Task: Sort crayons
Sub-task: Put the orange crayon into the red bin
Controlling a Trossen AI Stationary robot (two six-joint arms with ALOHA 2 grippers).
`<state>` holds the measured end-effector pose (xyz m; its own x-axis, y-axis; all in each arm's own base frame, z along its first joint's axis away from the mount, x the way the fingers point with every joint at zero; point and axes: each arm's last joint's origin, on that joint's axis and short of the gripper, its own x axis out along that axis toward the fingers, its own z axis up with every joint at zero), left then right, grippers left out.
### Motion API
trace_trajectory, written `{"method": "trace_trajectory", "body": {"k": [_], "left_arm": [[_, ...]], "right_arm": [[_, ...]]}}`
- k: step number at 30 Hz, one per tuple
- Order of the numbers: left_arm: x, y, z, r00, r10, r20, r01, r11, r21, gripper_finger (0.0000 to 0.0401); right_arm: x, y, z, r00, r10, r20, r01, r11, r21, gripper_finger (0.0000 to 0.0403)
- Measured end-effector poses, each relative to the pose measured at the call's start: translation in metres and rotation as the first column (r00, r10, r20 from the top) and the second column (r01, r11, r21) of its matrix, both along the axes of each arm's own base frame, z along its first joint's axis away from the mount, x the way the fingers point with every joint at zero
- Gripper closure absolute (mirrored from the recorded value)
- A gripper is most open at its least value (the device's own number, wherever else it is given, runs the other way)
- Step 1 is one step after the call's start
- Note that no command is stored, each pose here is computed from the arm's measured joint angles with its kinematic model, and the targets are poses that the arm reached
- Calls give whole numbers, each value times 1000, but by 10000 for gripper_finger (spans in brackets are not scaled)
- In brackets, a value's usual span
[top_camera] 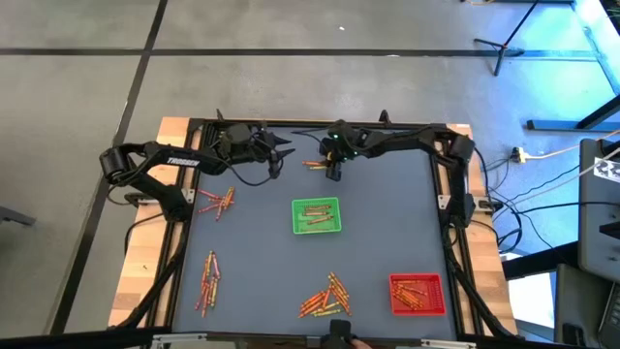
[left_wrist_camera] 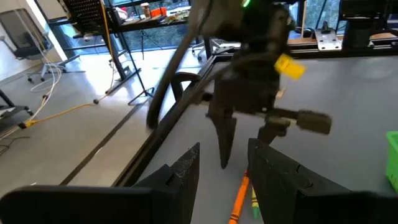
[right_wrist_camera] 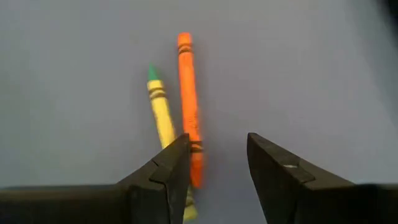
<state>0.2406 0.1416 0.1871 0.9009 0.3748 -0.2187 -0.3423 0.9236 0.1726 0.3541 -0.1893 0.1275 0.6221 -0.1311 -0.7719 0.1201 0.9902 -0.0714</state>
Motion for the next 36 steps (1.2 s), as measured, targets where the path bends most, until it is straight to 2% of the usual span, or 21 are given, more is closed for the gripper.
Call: {"method": "trace_trajectory", "body": {"k": [4,15,24,31,36], "left_arm": [[2,-4,0,1000,-10,-1,10,1000,1,281],[4,-7,1,1000,-21,6,21,1000,7,281],[4,-7,1,1000,-21,6,21,1000,7,281],[4,-7,1,1000,-21,6,21,1000,7,281],[4,-7,1,1000,-21,6,21,1000,6,281]], "right_arm": [[5,1,-1,997,45,-61,-46,999,-14,247],[5,2,-3,985,131,-110,-141,986,-90,247],[7,2,-1,981,174,-90,-186,974,-134,247],[6,-1,-1,972,223,-73,-231,964,-132,248],[3,-4,-4,968,239,-78,-247,963,-107,285]]}}
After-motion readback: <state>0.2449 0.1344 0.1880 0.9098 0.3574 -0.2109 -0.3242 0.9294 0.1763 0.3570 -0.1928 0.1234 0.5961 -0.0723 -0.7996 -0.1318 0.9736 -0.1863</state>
